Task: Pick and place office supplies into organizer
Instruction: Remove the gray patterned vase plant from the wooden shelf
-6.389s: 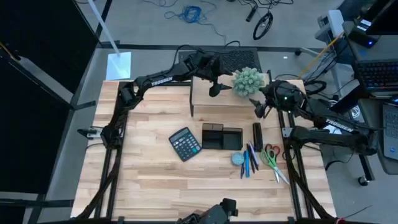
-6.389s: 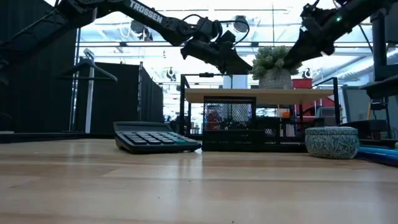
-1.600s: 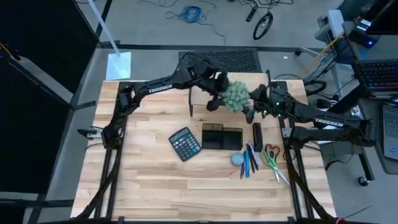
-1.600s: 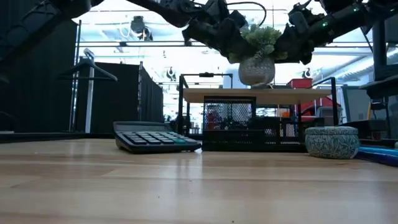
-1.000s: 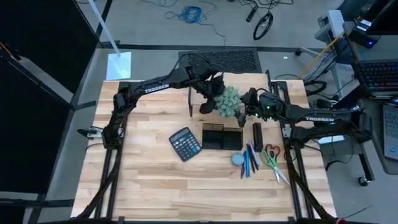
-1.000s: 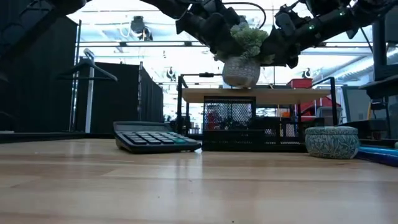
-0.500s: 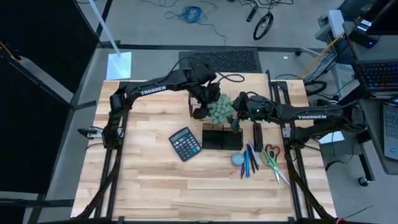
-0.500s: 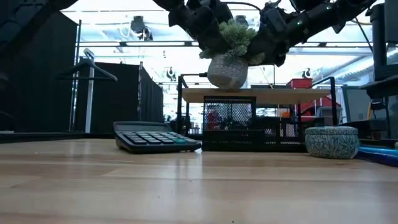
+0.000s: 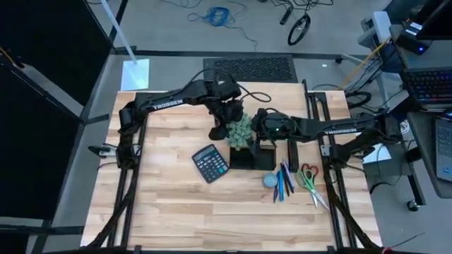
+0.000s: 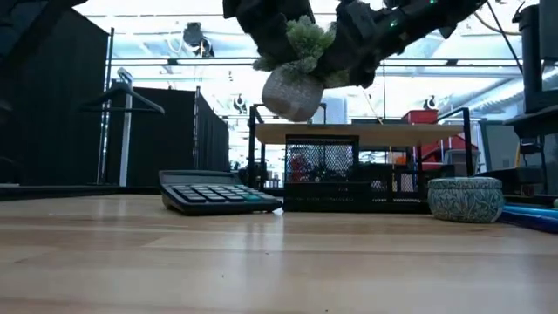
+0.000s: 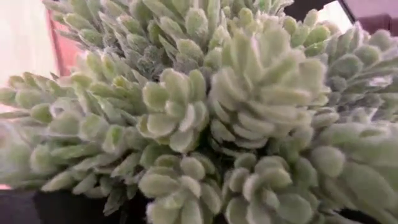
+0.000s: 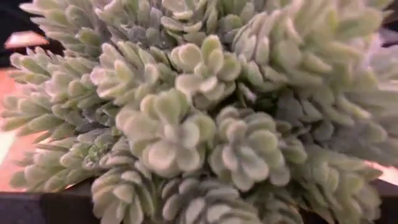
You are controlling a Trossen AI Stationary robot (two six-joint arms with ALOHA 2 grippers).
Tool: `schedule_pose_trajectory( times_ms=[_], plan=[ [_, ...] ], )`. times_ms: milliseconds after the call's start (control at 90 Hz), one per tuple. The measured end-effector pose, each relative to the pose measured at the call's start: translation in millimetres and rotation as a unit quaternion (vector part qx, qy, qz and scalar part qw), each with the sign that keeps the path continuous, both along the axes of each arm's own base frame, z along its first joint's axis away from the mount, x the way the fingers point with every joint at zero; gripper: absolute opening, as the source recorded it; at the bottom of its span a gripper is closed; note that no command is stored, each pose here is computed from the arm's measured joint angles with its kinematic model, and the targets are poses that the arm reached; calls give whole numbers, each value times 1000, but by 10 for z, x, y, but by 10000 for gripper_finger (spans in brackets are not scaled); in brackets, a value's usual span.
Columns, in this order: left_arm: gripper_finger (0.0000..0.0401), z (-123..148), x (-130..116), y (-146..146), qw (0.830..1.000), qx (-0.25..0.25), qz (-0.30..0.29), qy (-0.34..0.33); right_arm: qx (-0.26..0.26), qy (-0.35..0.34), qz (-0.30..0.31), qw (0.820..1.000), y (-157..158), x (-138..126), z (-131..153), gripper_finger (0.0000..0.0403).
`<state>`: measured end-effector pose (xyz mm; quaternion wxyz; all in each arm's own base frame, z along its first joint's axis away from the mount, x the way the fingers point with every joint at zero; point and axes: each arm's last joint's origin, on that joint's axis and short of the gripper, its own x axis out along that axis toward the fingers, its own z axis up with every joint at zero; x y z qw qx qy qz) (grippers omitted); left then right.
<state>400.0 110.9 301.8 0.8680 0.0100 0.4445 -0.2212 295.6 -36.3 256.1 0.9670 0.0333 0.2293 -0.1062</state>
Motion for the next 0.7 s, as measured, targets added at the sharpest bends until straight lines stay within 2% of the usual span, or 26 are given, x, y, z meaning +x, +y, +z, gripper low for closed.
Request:
schedule_pose_trajectory(
  times_ms=[122,433,700],
  plan=[
    [299,-120,-110,-51,1000,-7,9,6,7,25,9,1000,-4,99,-65,295],
    [299,-49,-689,-228,997,25,69,-37,-14,-2,38,999,14,537,62,295],
    [299,-120,-995,-317,994,41,102,-14,-14,27,46,999,9,919,43,295]
  ],
)
